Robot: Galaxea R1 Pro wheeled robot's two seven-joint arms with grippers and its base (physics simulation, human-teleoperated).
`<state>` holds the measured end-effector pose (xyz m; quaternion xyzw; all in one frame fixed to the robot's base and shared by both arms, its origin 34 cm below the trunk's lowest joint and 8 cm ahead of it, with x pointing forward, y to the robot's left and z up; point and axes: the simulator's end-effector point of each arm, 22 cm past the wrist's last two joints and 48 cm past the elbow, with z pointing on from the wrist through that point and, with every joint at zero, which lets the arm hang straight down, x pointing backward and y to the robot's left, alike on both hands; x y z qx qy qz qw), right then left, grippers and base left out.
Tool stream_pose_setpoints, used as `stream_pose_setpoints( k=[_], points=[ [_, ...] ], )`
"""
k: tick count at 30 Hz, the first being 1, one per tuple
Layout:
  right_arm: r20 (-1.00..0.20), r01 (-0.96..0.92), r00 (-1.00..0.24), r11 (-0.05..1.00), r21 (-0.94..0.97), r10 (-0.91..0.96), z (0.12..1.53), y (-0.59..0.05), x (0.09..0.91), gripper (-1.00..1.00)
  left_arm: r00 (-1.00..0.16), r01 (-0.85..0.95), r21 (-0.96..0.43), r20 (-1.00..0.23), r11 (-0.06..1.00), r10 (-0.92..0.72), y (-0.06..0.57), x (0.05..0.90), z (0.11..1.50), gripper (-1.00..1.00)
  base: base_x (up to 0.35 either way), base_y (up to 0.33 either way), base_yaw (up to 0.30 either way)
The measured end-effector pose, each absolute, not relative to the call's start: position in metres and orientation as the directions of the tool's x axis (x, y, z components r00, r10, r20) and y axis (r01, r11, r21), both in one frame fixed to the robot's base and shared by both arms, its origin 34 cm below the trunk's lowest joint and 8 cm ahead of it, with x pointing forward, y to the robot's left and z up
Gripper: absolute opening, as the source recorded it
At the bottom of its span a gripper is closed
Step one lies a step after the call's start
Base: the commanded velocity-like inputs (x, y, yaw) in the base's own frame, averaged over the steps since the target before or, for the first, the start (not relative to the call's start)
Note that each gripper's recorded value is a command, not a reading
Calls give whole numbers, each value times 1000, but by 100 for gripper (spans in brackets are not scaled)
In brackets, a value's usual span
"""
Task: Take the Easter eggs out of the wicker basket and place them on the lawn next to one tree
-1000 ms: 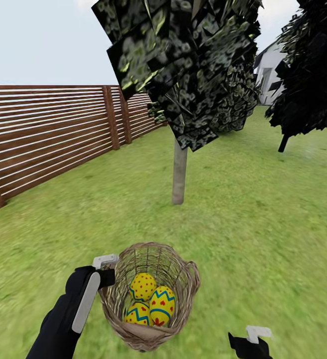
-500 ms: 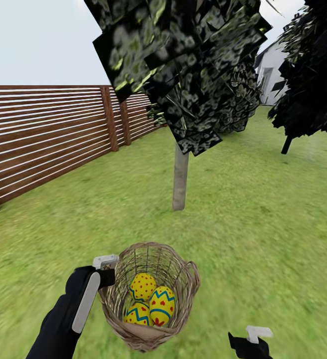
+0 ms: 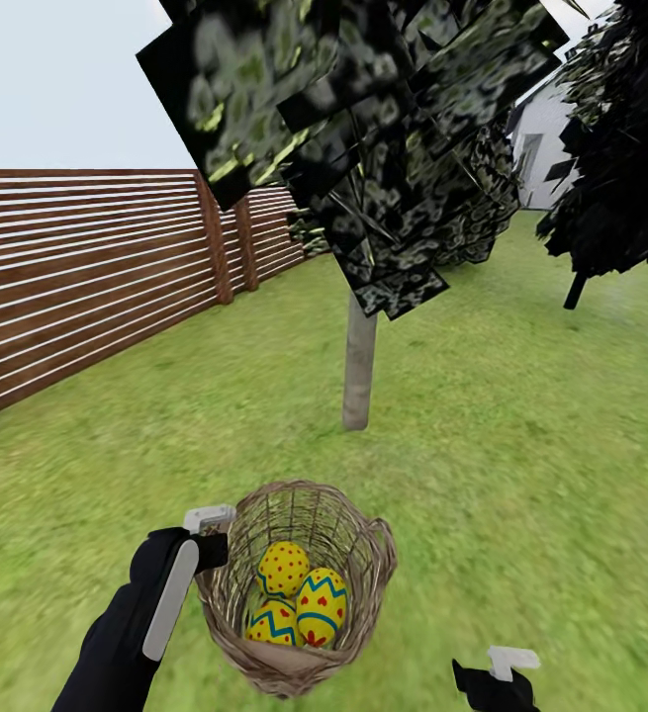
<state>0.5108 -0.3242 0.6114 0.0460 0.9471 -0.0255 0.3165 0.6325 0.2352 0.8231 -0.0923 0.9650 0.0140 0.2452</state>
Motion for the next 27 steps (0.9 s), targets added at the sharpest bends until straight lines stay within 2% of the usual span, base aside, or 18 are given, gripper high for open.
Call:
stream_pose_setpoints(
  k=[13,16,17,20,24,27],
  points=[
    [-615,102,-786,995,-22,67,615,-326,517,100,-862,-185,-17,-477,983,-171,236,633,823,-100,336,0,0],
    [-689,102,-723,994,-33,52,647,-338,566,100,-863,-185,-15,-477,983,-170,236,632,823,-100,337,0,0],
    [-676,97,-735,995,-20,58,656,-338,584,100,-862,-185,-17,-477,983,-171,235,633,823,-100,336,0,0],
    [-632,-23,-765,976,219,123,697,-294,650,100,-861,-185,-19,-479,982,-172,235,633,824,-100,280,0,0],
    [-684,-84,-714,952,294,148,753,-293,712,100,-858,-184,-22,-484,983,-171,234,635,827,-100,23,0,0],
    [-697,-97,-701,950,298,147,762,-288,724,100,-862,-183,-50,-472,982,-185,228,634,823,-100,0,0,0]
  ],
)
